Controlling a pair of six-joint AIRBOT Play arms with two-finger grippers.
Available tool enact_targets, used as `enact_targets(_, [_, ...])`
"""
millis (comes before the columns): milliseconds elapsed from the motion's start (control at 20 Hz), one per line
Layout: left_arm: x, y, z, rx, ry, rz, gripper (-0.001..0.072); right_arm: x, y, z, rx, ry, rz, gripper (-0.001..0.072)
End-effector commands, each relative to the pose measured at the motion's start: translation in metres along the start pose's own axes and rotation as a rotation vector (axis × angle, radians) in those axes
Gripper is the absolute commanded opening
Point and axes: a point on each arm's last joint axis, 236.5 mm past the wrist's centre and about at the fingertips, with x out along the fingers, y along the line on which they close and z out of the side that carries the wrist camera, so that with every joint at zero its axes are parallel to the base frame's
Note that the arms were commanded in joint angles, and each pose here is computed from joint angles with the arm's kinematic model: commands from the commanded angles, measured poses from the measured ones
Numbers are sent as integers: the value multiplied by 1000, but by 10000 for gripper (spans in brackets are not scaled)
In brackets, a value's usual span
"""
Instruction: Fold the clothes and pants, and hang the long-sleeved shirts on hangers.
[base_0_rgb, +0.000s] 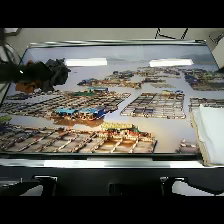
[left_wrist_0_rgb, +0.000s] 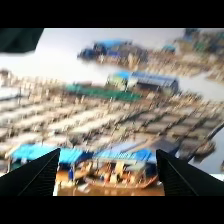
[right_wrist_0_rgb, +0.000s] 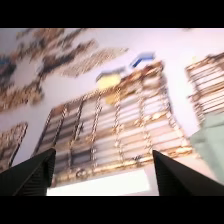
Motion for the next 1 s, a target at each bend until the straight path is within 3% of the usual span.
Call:
enact_targets(0, [42, 27, -108, 47, 415, 91, 702, 71, 60, -113, -106, 396, 8, 675])
enact_targets(250, [54, 40, -154, 37, 469, 111, 702, 102, 38, -155, -142, 475, -196, 677])
enact_targets(950, [55, 39, -155, 37, 473, 111, 705, 103, 39, -154, -141, 473, -191, 677])
